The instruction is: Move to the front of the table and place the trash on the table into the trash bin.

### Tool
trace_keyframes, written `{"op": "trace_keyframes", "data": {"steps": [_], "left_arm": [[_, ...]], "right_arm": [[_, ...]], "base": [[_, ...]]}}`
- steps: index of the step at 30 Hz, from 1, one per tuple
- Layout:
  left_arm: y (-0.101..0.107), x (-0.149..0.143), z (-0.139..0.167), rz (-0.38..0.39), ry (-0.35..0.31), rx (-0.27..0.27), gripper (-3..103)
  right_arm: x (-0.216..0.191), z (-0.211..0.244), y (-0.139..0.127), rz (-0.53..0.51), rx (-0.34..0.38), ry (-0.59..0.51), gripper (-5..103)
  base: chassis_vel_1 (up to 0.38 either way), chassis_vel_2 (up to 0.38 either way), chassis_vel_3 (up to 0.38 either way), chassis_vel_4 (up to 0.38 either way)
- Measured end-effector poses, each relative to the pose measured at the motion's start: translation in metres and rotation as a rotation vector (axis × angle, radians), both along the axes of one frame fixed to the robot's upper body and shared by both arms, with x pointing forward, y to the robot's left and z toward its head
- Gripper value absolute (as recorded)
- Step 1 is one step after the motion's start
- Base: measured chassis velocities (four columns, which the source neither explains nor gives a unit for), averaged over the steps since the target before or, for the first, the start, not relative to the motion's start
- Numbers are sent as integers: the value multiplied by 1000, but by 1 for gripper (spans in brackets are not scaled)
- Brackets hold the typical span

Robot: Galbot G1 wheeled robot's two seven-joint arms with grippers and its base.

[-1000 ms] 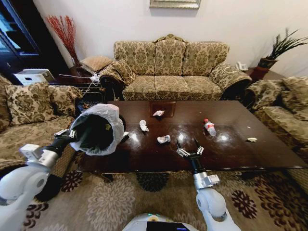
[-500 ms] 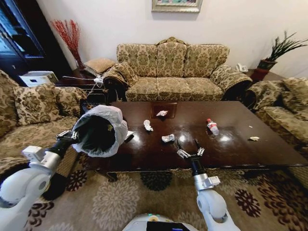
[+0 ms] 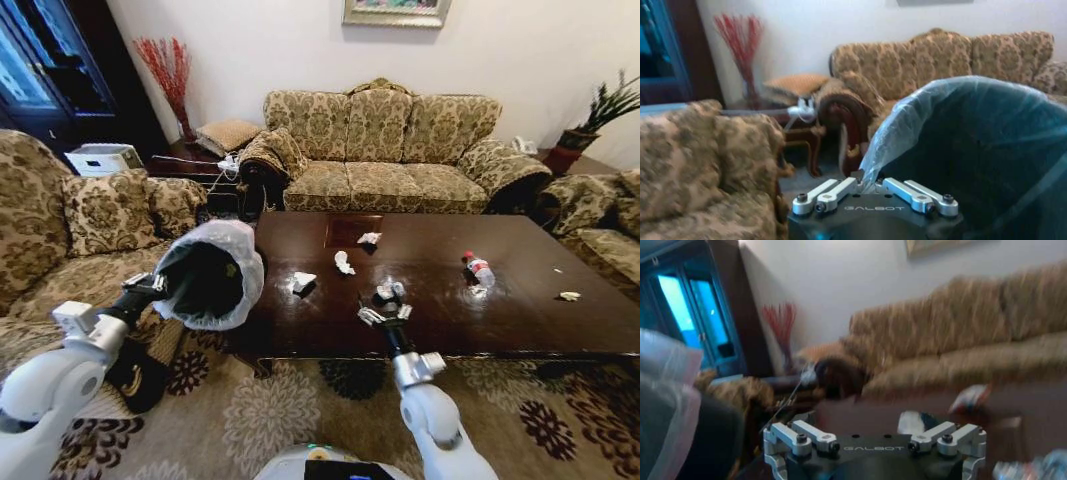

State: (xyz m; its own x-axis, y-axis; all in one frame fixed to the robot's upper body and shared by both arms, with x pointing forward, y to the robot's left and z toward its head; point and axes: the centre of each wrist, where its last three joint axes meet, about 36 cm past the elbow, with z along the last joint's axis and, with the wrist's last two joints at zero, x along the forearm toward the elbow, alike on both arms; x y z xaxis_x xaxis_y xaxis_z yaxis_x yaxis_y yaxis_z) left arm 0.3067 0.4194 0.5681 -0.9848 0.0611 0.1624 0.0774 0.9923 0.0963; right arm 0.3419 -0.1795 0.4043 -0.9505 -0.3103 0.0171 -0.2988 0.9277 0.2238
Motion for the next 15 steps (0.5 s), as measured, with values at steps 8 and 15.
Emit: {"op": "trace_keyframes", "data": {"steps": [8, 15], "left_arm": [[9, 28, 12, -32, 53, 20, 2], [26, 41, 28, -13, 37, 82, 2]], "right_arm": [[46, -20, 31, 3, -3, 74, 100], [95, -47, 95, 47, 32, 126, 100]], "base": [[-71, -34, 24, 3], [22, 9, -4, 6]]}}
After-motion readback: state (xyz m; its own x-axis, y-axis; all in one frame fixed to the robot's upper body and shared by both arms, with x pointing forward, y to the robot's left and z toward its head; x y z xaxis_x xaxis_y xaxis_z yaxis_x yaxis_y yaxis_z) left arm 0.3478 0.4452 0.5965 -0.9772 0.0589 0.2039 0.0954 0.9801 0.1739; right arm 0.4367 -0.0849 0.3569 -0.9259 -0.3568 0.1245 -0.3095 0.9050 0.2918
